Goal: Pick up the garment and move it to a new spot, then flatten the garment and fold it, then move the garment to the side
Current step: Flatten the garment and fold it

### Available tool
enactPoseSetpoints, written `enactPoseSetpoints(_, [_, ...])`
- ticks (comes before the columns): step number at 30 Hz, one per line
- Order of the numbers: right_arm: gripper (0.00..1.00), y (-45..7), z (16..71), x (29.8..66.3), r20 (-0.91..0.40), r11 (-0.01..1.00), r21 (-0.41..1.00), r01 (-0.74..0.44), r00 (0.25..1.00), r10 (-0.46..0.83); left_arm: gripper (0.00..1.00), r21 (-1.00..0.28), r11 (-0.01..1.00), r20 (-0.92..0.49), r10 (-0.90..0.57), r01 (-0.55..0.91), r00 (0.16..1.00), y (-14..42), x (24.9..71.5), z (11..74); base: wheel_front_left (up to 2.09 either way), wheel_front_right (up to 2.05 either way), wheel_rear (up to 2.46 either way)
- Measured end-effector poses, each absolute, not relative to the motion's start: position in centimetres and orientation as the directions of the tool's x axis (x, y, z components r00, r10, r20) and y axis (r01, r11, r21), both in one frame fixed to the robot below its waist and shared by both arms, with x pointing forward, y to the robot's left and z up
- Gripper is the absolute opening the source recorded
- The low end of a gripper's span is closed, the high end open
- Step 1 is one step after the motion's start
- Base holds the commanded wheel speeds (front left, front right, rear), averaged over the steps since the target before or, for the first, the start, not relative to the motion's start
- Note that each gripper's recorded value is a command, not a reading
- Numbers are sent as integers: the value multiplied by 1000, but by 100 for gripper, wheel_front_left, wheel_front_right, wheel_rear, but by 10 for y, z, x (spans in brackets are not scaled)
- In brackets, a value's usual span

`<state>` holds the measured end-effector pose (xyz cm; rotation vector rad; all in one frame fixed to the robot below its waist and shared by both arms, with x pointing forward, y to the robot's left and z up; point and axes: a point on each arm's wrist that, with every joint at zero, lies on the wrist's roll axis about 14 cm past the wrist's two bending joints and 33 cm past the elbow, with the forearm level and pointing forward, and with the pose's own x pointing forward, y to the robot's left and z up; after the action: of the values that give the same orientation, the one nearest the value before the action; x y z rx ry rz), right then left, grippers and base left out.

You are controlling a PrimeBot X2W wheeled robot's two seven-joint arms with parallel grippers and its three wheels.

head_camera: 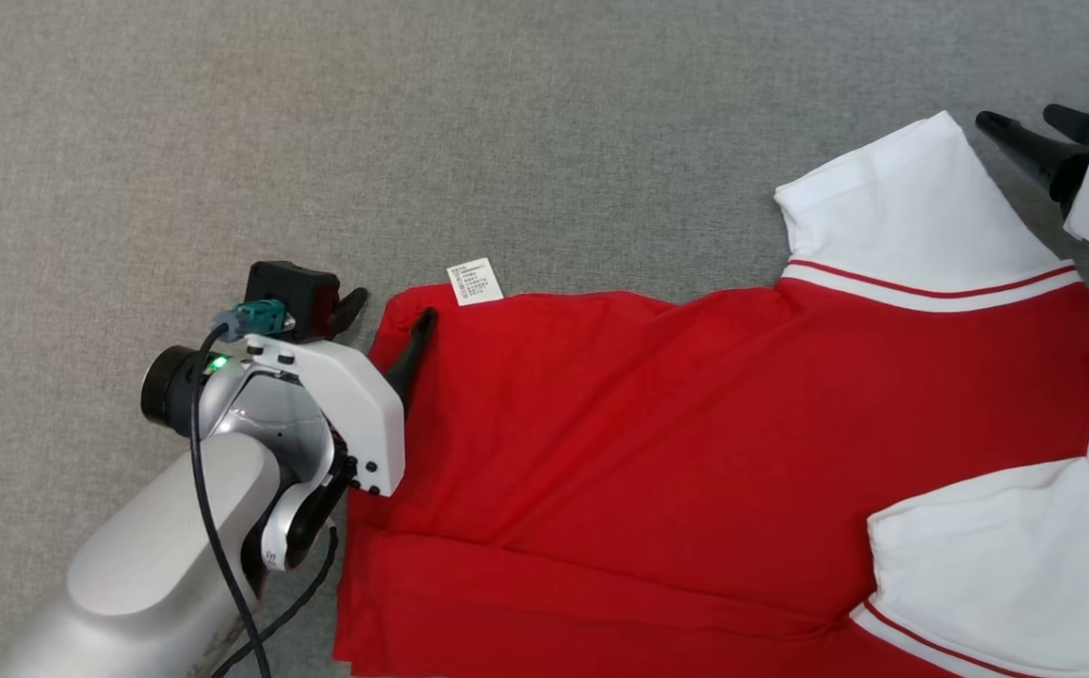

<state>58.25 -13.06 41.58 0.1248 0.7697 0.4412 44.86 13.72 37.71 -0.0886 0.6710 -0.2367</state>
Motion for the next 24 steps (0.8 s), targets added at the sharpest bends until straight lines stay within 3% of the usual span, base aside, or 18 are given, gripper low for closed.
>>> enactPoseSetpoints(11, [100, -101, 380, 572, -713, 873, 356, -332, 507, 484, 100, -163, 967, -643, -256, 197, 722, 136, 449, 363, 0, 0, 0])
enactPoseSetpoints(12, [67, -100, 379, 571, -718, 872, 360, -331, 498, 486, 100, -165, 966, -644, -259, 200, 720, 135, 449, 363, 0, 0, 0])
enactPoseSetpoints(14, [28, -99, 378, 569, -723, 870, 364, -332, 489, 489, 100, -167, 964, -644, -266, 207, 718, 133, 449, 362, 0, 0, 0])
enactPoseSetpoints(15, [7, -99, 378, 568, -723, 869, 366, -332, 486, 490, 93, -169, 963, -643, -270, 211, 717, 133, 449, 362, 0, 0, 0])
enactPoseSetpoints(16, [0, -98, 377, 567, -725, 868, 367, -336, 482, 492, 62, -169, 963, -642, -271, 212, 718, 132, 449, 362, 0, 0, 0])
enactPoseSetpoints(18, [0, -94, 378, 564, -725, 861, 369, -349, 472, 502, 6, -169, 962, -641, -273, 216, 717, 131, 449, 363, 0, 0, 0])
enactPoseSetpoints(19, [0, -93, 379, 563, -722, 859, 372, -353, 471, 506, 0, -170, 961, -640, -277, 220, 717, 130, 449, 363, 0, 0, 0])
enactPoseSetpoints(24, [0, -89, 386, 559, -704, 849, 377, -371, 481, 523, 0, -176, 957, -632, -290, 232, 718, 125, 449, 367, 0, 0, 0])
